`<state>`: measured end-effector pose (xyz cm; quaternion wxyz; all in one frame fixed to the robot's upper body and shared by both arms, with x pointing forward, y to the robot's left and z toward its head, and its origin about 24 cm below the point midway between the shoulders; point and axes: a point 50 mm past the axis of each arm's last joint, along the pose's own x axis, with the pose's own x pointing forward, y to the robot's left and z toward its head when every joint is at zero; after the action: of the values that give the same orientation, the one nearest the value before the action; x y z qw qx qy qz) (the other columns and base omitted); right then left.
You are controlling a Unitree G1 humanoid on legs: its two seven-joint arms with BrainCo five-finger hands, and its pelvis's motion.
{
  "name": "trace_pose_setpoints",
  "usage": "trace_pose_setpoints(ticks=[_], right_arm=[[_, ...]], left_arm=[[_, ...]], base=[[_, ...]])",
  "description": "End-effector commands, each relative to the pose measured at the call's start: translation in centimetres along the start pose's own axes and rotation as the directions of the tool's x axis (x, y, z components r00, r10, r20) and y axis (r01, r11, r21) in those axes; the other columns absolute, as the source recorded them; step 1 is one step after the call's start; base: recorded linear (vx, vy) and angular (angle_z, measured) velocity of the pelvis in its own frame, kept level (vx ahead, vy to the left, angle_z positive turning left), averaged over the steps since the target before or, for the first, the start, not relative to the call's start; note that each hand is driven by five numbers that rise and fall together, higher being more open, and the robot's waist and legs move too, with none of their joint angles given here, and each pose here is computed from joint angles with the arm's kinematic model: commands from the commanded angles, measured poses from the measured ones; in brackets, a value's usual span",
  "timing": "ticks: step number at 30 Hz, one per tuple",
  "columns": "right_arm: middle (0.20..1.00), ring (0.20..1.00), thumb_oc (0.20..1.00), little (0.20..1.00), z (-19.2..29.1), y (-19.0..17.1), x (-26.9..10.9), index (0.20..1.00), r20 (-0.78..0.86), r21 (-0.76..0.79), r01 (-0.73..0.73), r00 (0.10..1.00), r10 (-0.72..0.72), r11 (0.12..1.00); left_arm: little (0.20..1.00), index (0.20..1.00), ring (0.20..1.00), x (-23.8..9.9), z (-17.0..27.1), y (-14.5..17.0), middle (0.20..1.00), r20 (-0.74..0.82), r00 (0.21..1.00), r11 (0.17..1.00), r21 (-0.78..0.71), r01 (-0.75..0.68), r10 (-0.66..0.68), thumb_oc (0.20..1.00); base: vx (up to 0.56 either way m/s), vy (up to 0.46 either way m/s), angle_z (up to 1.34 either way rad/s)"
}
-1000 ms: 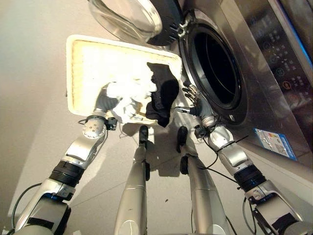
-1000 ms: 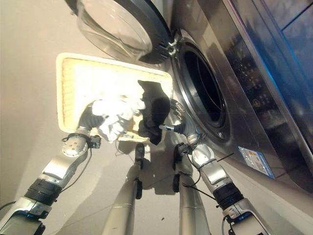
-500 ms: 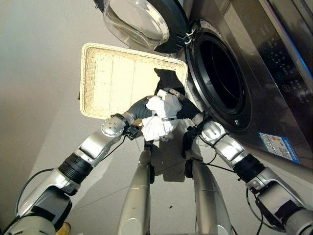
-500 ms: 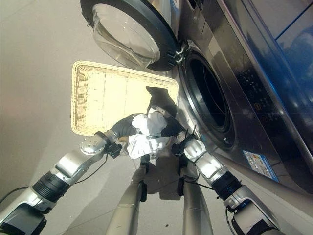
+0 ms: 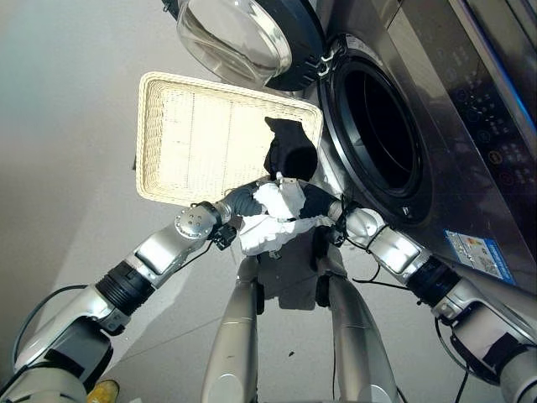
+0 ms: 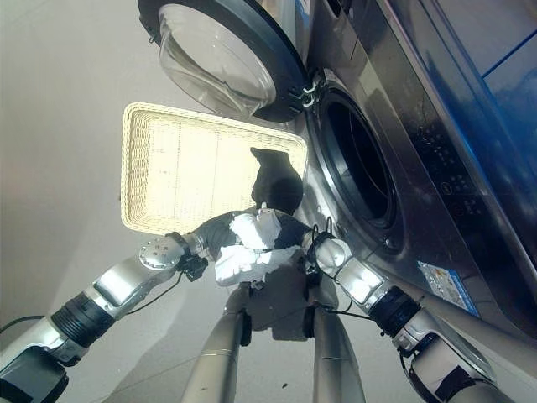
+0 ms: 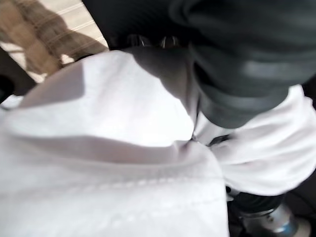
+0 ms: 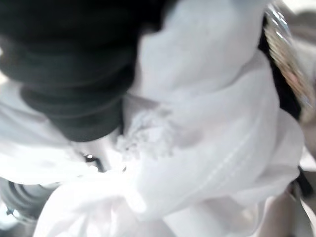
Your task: Put the clothes into the washing machine.
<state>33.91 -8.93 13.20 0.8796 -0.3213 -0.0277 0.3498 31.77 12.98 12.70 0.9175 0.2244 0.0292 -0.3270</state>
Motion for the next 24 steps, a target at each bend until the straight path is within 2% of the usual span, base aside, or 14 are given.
trace_pose_setpoints(ticks=[1,2,8,13,15,17,20,21,23,24], right_arm=[[0.2,0.2,0.2,0.2,-0.7,3.2,0.2,0.2,-0.092,0.038,-0.237,0.966,0.24,0.971],[0.2,0.2,0.2,0.2,-1.8,3.4,-0.1,0.2,-0.163,0.056,-0.266,0.948,0.272,0.962],[0.2,0.2,0.2,0.2,-4.5,3.7,-1.1,0.2,-0.31,0.101,-0.317,0.891,0.333,0.943],[0.2,0.2,0.2,0.2,-5.1,4.1,-1.3,0.2,-0.31,0.16,-0.308,0.886,0.344,0.938],[0.2,0.2,0.2,0.2,-5.4,4.7,-1.3,0.2,-0.282,0.254,-0.286,0.892,0.354,0.924],[0.2,0.2,0.2,0.2,-5.8,5.3,-1.3,0.2,-0.265,0.345,-0.271,0.891,0.37,0.899],[0.2,0.2,0.2,0.2,-6.0,5.6,-1.3,0.2,-0.263,0.375,-0.268,0.887,0.379,0.887],[0.2,0.2,0.2,0.2,-6.8,6.0,-1.4,0.2,-0.264,0.454,-0.233,0.887,0.379,0.86],[0.2,0.2,0.2,0.2,-7.0,5.8,-1.4,0.2,-0.268,0.469,-0.212,0.891,0.367,0.857],[0.2,0.2,0.2,0.2,-7.4,5.2,-1.4,0.2,-0.284,0.482,-0.156,0.903,0.323,0.862]], left_arm=[[0.2,0.2,0.2,0.3,7.6,-1.7,0.2,0.404,0.912,0.997,0.007,0.071,-0.068,0.2],[0.2,0.2,0.2,0.0,7.7,-1.7,0.2,0.424,0.904,0.998,0.0,0.061,-0.055,0.2],[0.2,0.2,0.2,-0.4,7.6,-1.6,0.2,0.458,0.889,1.0,-0.004,0.026,-0.021,0.2],[0.2,0.2,0.2,-0.5,7.5,-1.7,0.2,0.469,0.883,1.0,-0.026,0.013,0.001,0.2],[1.0,1.0,1.0,-0.3,7.0,-1.3,1.0,0.454,0.884,0.993,-0.075,-0.09,0.115,1.0],[1.0,1.0,1.0,-0.2,6.3,-0.4,1.0,0.43,0.864,0.965,-0.101,-0.242,0.261,1.0],[1.0,1.0,1.0,-0.3,5.9,0.0,1.0,0.419,0.85,0.947,-0.105,-0.304,0.32,1.0],[1.0,1.0,1.0,-0.9,4.2,2.1,1.0,0.35,0.738,0.803,-0.075,-0.591,0.576,1.0],[1.0,1.0,1.0,-1.2,3.6,3.1,1.0,0.331,0.681,0.73,-0.037,-0.683,0.654,1.0],[1.0,1.0,1.0,-2.0,2.1,4.8,1.0,0.27,0.591,0.603,0.044,-0.797,0.761,1.0]], base=[[0.04,-0.066,0.01],[0.04,-0.068,0.01],[0.0,-0.006,0.0],[0.0,0.0,0.0],[0.02,0.006,-0.02],[0.01,-0.001,-0.03],[0.02,-0.015,-0.03],[0.03,-0.05,-0.03],[0.04,-0.067,-0.01],[0.04,-0.065,-0.02]])
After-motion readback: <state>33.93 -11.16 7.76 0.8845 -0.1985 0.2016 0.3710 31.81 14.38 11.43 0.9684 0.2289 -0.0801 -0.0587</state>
